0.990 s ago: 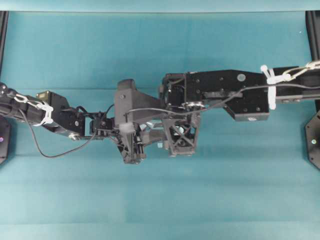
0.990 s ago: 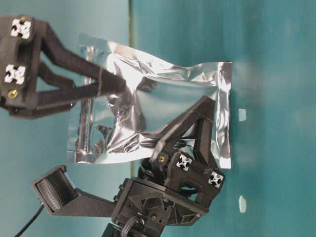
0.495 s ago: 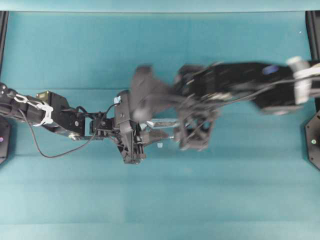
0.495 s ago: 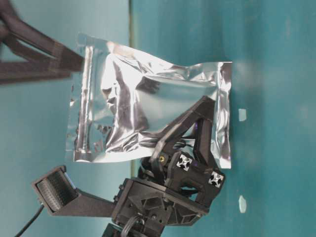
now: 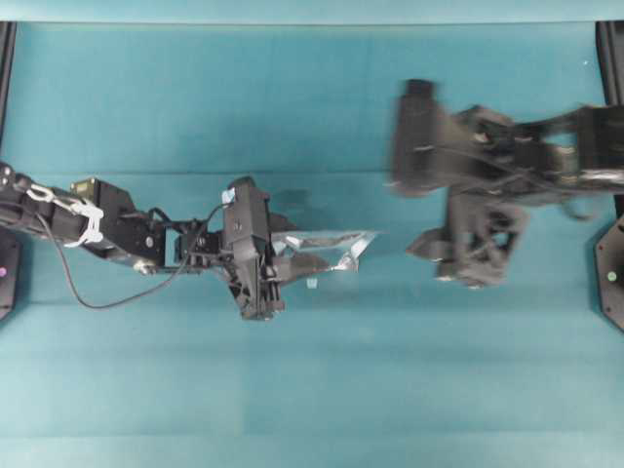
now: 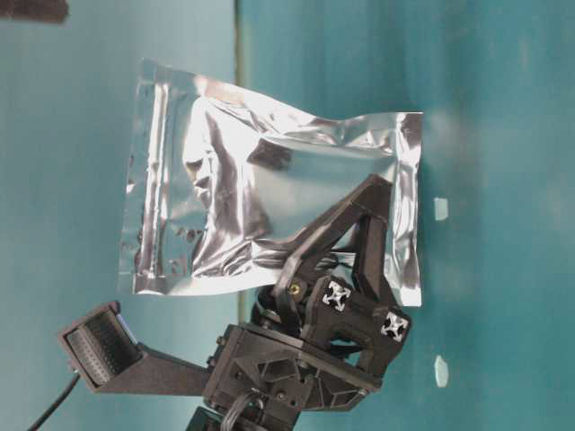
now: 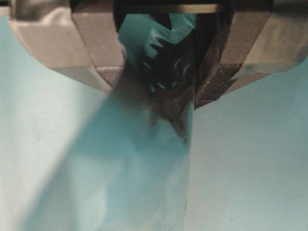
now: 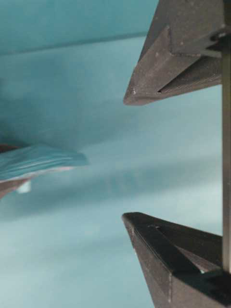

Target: Hand over the silver zip bag and make it stand upright.

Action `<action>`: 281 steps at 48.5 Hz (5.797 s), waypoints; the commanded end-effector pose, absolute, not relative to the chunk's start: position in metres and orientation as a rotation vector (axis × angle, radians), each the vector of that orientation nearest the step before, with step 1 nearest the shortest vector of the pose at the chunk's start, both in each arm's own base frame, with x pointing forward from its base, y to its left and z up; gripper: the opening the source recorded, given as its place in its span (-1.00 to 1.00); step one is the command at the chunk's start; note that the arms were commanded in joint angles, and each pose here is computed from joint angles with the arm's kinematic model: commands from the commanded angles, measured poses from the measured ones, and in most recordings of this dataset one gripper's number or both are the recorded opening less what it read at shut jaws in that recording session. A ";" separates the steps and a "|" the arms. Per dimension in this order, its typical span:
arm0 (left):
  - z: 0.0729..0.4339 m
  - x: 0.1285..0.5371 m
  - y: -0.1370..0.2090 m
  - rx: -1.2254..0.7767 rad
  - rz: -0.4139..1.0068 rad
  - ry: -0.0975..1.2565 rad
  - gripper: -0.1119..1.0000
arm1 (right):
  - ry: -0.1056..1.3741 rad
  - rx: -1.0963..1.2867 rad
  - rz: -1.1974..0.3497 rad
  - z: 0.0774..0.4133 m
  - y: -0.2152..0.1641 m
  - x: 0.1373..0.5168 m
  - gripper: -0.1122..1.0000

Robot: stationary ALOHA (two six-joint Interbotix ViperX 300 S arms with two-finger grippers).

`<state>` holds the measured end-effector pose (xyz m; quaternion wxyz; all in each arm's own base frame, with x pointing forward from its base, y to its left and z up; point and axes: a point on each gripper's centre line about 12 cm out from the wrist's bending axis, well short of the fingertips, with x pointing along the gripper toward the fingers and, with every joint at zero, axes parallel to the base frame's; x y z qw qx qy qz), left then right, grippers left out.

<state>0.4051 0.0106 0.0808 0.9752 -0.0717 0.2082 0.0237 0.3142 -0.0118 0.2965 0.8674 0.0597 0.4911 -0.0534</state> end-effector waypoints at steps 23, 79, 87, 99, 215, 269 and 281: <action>0.086 0.407 0.006 -0.137 0.033 0.404 -0.27 | 0.760 0.157 -0.085 0.300 -0.006 0.250 0.81; 0.086 0.407 0.005 -0.141 0.034 0.418 -0.27 | 0.688 0.190 -0.089 0.285 -0.005 0.235 0.80; 0.086 0.407 0.005 -0.141 0.034 0.418 -0.27 | 0.691 0.190 -0.089 0.284 -0.005 0.235 0.80; 0.087 0.408 0.005 -0.141 0.034 0.415 -0.27 | 0.695 0.190 -0.090 0.281 -0.005 0.234 0.80; 0.086 0.407 0.004 -0.138 0.030 0.418 -0.27 | 0.700 0.190 -0.090 0.280 -0.005 0.234 0.80; 0.087 0.408 0.002 -0.143 0.027 0.415 -0.27 | 0.683 0.190 -0.088 0.279 -0.005 0.237 0.80; 0.087 0.408 0.002 -0.142 0.025 0.415 -0.27 | 0.678 0.190 -0.088 0.279 -0.005 0.237 0.80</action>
